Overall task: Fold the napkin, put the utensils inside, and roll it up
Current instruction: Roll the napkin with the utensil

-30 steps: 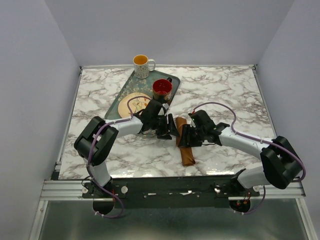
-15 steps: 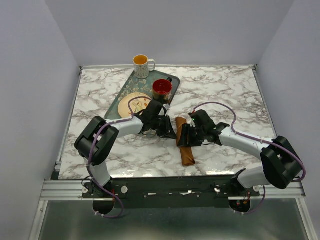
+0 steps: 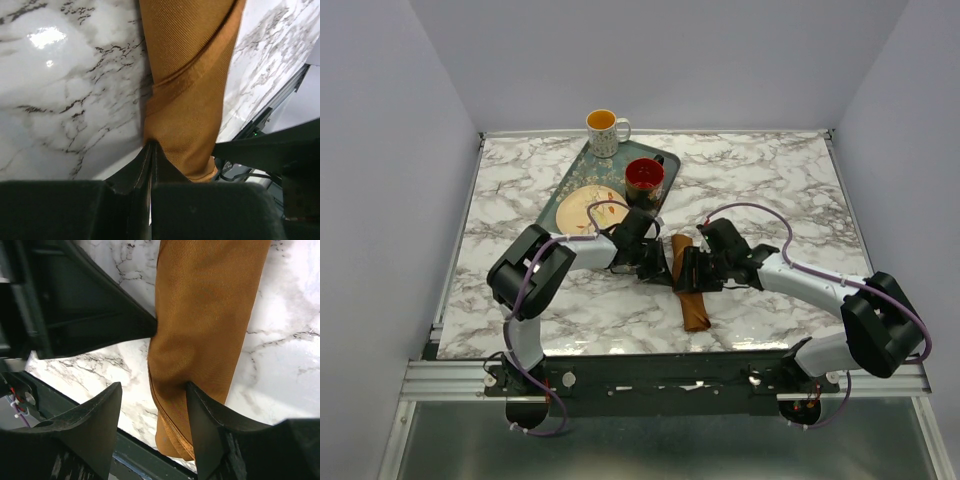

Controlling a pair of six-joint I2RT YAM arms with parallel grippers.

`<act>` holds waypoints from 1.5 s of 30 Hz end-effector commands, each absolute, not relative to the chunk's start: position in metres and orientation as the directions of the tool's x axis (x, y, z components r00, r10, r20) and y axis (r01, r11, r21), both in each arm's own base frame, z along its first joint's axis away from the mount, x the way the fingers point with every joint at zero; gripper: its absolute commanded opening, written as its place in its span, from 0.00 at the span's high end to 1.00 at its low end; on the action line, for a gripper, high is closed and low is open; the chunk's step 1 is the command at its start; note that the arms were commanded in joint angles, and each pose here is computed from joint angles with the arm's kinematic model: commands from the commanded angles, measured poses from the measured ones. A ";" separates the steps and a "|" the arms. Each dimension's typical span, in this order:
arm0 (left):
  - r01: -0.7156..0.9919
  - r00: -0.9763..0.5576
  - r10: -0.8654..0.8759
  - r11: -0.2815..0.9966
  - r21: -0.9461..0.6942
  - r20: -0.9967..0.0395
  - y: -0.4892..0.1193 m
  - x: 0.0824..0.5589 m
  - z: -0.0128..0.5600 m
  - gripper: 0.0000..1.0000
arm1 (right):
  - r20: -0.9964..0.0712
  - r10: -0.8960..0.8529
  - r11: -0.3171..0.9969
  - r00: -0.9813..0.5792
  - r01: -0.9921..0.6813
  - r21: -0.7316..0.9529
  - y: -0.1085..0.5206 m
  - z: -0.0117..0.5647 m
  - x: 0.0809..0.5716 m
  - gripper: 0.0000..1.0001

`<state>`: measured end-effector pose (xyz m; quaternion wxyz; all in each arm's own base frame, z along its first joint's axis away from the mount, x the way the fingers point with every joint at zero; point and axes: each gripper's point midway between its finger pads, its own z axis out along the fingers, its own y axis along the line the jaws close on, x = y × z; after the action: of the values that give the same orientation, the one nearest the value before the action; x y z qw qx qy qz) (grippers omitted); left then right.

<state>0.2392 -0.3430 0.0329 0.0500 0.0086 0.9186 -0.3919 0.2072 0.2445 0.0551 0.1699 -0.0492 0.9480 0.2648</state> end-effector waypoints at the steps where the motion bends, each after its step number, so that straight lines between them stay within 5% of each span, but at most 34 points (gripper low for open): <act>1: 0.052 -0.995 -0.025 0.698 -0.714 -0.097 -0.356 0.243 0.024 0.90 | -0.361 -0.004 0.841 -0.933 -0.198 0.503 0.255 0.064 0.214 0.37; 8: 0.027 -0.996 -0.037 0.715 -0.699 -0.076 -0.357 0.238 0.011 0.91 | -0.364 0.002 0.838 -0.932 -0.197 0.509 0.256 0.067 0.214 0.36; 11: 0.027 -0.997 -0.034 0.722 -0.692 -0.074 -0.354 0.235 0.010 0.91 | -0.386 -0.012 0.852 -0.923 -0.211 0.479 0.248 0.071 0.213 0.27; 19: 0.007 -0.997 -0.042 0.745 -0.667 -0.057 -0.348 0.232 -0.003 0.91 | -0.410 0.010 0.901 -0.912 -0.170 0.399 0.220 0.083 0.207 0.21; 27: -0.005 -0.997 -0.056 0.759 -0.651 -0.058 -0.343 0.232 -0.008 0.91 | -0.412 -0.021 0.933 -0.911 -0.166 0.319 0.217 0.069 0.195 0.23; 32: -0.013 -0.997 -0.061 0.763 -0.646 -0.051 -0.341 0.231 -0.011 0.91 | -0.413 -0.062 0.978 -0.909 -0.139 0.158 0.208 0.054 0.197 0.33; 45: -0.016 -0.997 -0.065 0.765 -0.644 -0.052 -0.341 0.231 -0.011 0.91 | -0.366 -0.165 0.985 -0.916 -0.170 -0.019 0.223 0.029 0.183 0.25</act>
<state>0.2397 -0.3627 0.0233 0.0422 -0.0041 0.9137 -0.4041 0.1817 0.2278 0.0349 0.1829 -0.0936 0.9776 0.0448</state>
